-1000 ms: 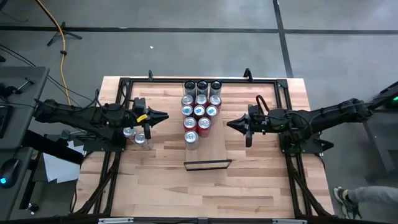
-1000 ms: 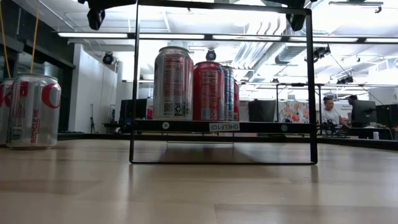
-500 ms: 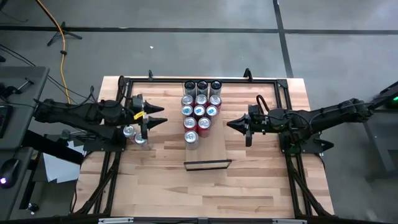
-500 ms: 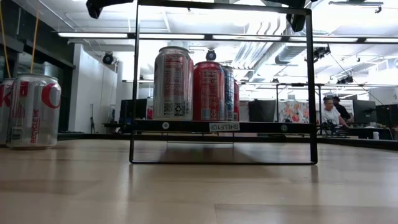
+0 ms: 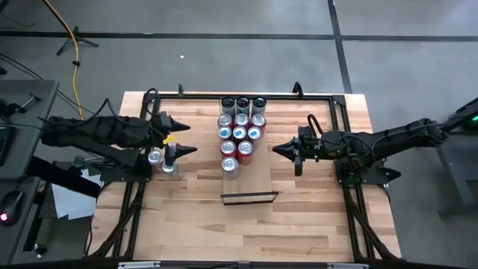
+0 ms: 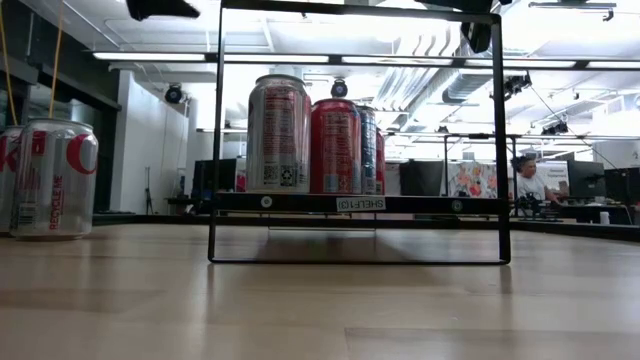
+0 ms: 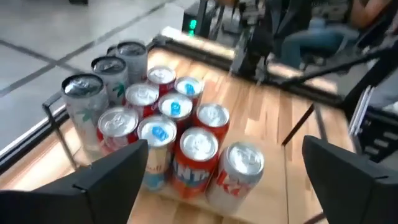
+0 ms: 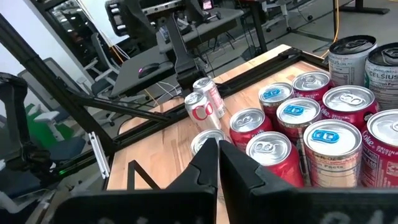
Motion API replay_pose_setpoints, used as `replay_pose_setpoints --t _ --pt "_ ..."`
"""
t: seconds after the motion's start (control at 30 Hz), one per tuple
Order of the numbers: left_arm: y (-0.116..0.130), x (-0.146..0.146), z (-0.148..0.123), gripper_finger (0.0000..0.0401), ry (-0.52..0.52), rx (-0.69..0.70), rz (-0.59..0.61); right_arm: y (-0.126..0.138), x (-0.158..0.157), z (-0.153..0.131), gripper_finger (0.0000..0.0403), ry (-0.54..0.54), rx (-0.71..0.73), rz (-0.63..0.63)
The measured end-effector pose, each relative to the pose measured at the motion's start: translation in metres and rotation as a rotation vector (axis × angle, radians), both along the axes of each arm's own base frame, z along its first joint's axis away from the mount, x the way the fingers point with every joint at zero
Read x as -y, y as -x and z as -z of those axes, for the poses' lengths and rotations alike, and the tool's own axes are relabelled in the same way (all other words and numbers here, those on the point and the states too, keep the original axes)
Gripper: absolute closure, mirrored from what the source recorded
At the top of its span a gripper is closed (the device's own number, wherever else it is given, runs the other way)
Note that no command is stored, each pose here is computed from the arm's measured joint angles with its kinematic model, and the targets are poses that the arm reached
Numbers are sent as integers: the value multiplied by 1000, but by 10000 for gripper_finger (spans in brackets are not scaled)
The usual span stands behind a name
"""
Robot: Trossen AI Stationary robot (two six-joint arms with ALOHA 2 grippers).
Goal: Place canned beverage on shelf
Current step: Put the right red/silver soda can on the shelf aligned with the other red/silver soda cans
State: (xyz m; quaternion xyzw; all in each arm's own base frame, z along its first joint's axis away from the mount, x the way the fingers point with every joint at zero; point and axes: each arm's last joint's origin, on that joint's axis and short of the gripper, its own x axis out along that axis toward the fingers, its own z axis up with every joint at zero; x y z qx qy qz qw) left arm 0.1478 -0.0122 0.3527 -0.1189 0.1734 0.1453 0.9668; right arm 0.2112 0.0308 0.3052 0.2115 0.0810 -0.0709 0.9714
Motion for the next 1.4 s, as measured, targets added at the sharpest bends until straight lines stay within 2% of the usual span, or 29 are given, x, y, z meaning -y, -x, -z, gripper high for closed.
replay_pose_setpoints --t 0.17,0.4,0.53,0.63,0.8,1.03,1.17,1.4 --pt "-5 2 2 25 89 -268 -18 0 0 2 402 -19 -15 5" --pt "-13 8 41 25 274 -849 -117 1 0 4 402 -16 -44 5" --pt "-15 10 56 25 252 -1087 -151 1 1 5 402 -10 -47 23" --pt "-22 11 61 25 197 -1142 -105 1 1 5 402 -6 -46 38" --pt "-31 12 67 25 102 -1185 57 1 1 5 402 -5 -46 43" --pt "-25 12 84 25 26 -1264 219 1 1 5 402 -6 -53 43" --pt "-22 12 99 25 2 -1297 267 1 1 6 402 -5 -58 44" --pt "-24 12 114 25 -31 -1269 287 2 1 6 402 -23 -57 48"
